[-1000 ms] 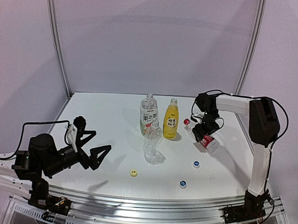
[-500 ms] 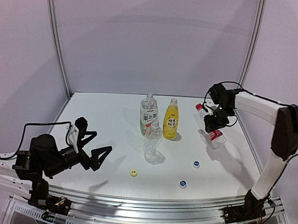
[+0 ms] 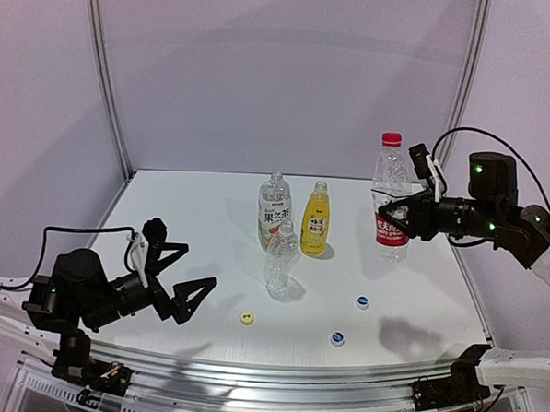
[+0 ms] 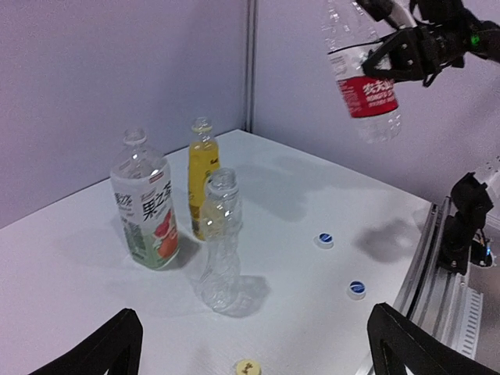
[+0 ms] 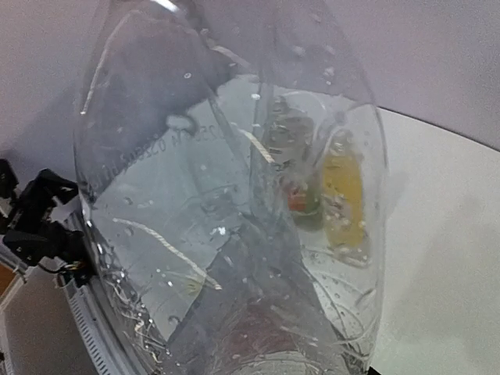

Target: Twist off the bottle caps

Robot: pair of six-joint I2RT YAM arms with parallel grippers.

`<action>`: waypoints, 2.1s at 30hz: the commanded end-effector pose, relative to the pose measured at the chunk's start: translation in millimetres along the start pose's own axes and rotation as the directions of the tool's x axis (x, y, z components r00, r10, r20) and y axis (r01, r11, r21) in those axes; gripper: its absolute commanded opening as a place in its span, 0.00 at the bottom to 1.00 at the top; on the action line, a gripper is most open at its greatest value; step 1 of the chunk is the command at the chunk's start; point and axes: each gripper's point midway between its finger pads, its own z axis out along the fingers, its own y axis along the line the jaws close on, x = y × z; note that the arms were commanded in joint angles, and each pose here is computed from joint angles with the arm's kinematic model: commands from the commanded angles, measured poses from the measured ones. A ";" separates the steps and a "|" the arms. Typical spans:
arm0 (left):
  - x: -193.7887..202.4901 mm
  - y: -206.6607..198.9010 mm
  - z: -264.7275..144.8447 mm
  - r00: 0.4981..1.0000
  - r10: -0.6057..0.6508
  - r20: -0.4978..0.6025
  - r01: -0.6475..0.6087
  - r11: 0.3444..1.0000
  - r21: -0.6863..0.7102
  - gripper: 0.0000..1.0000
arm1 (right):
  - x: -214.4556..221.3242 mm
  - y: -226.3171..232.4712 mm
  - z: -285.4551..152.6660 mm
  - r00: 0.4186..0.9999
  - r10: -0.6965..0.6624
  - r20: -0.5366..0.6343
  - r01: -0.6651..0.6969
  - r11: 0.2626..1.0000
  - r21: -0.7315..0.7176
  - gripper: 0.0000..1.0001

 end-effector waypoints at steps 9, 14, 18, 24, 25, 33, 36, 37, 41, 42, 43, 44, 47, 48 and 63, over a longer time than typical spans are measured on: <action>-38.5 -92.3 29.3 0.997 0.064 0.034 -0.071 0.961 0.266 0.99 | 39.1 159.5 49.5 0.998 -0.062 -0.012 0.039 0.759 -0.649 0.41; -46.1 -95.2 39.0 0.998 0.048 0.038 -0.056 0.968 0.243 0.99 | 44.7 196.5 47.1 0.995 -0.089 0.041 0.092 0.707 -0.701 0.42; -48.6 -102.4 47.1 0.998 0.047 0.045 -0.057 0.966 0.251 0.99 | 52.8 211.8 54.3 0.993 -0.101 0.065 0.117 0.697 -0.708 0.42; -44.2 -122.1 54.5 0.996 0.079 0.031 -0.085 0.955 0.285 0.99 | 54.1 214.7 63.8 0.991 -0.053 0.124 0.125 0.714 -0.689 0.42; -43.2 -121.1 56.4 0.996 0.089 0.026 -0.092 0.959 0.269 0.99 | 52.7 215.5 63.4 0.989 -0.044 0.138 0.128 0.714 -0.688 0.42; -35.9 -109.6 71.8 0.988 0.157 0.001 -0.155 0.975 0.156 0.98 | 54.8 226.4 63.8 0.988 -0.023 0.154 0.128 0.680 -0.722 0.45; -36.1 -107.8 74.4 0.985 0.171 -0.002 -0.169 0.974 0.151 0.95 | 58.8 232.7 61.8 0.987 -0.035 0.155 0.140 0.655 -0.742 0.46; -35.8 -107.6 75.3 0.985 0.173 -0.005 -0.170 0.973 0.156 0.94 | 59.5 234.1 61.4 0.987 -0.038 0.153 0.141 0.650 -0.746 0.46; -36.8 -104.8 78.6 0.985 0.169 -0.021 -0.163 0.971 0.178 0.87 | 62.4 237.8 64.5 0.989 -0.045 0.139 0.135 0.643 -0.754 0.46; -37.5 -102.8 79.8 0.986 0.163 -0.025 -0.156 0.971 0.183 0.84 | 64.2 239.3 65.3 0.990 -0.049 0.134 0.134 0.639 -0.757 0.46; -36.8 -101.0 80.7 0.987 0.158 -0.032 -0.149 0.971 0.187 0.81 | 65.0 239.9 65.7 0.990 -0.054 0.133 0.136 0.638 -0.758 0.46; -34.4 -99.8 81.2 0.987 0.153 -0.041 -0.143 0.970 0.196 0.79 | 65.4 240.5 65.6 0.989 -0.059 0.135 0.141 0.637 -0.758 0.47; -27.9 -93.7 81.5 0.988 0.145 -0.056 -0.130 0.968 0.215 0.73 | 66.8 237.9 67.0 0.988 -0.076 0.132 0.149 0.654 -0.741 0.50; -26.1 -92.3 80.8 0.987 0.149 -0.056 -0.133 0.965 0.226 0.71 | 66.5 236.6 66.8 0.988 -0.083 0.133 0.155 0.662 -0.733 0.51; -1.8 -64.7 55.9 0.974 0.215 -0.070 -0.188 0.944 0.272 0.53 | 27.7 229.5 54.8 0.954 -0.267 0.134 0.294 0.756 -0.585 0.99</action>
